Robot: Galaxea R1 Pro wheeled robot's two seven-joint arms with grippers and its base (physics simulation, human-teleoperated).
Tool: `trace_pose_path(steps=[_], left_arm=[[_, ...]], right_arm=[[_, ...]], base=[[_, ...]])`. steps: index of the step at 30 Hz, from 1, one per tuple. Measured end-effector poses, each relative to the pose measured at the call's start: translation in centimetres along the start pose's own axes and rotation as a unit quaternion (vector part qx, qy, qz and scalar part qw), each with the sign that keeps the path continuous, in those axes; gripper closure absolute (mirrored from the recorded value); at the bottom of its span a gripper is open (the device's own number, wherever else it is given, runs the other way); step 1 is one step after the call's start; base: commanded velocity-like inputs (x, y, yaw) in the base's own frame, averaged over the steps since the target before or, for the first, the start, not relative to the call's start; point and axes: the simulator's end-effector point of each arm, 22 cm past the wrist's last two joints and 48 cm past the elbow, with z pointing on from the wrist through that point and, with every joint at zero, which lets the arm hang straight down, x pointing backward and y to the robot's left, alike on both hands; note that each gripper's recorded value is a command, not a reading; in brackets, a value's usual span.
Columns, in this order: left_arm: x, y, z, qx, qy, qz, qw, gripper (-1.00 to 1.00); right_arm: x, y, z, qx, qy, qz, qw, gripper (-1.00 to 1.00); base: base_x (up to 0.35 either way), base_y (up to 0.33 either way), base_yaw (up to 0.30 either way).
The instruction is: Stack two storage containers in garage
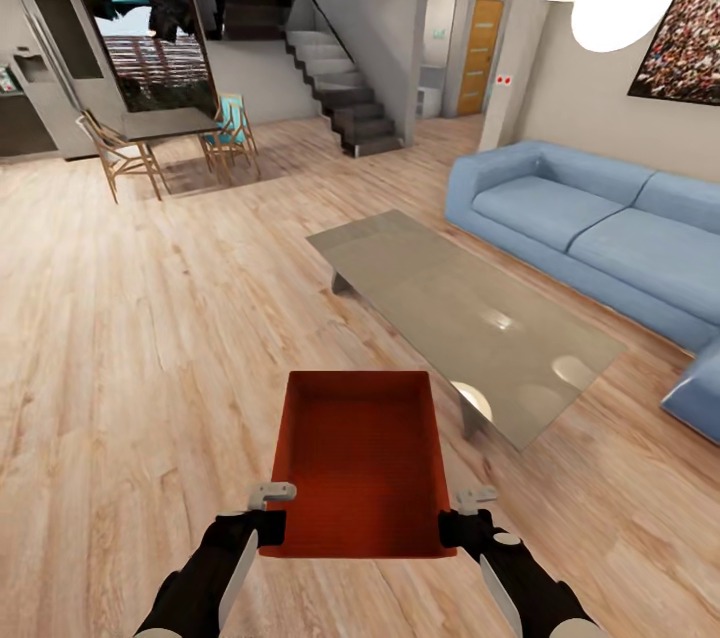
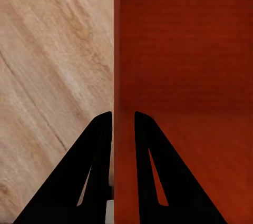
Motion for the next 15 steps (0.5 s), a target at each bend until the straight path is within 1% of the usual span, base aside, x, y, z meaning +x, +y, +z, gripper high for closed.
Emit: trace_pose_path(steps=[15], left_arm=[[-0.6,0.0,-1.8,0.0,-0.007,0.0,1.0,1.0]], right_arm=[[-0.9,0.2,-1.7,0.0,-0.007,-0.001,1.0,1.0]], base=[[0.0,0.0,0.24]])
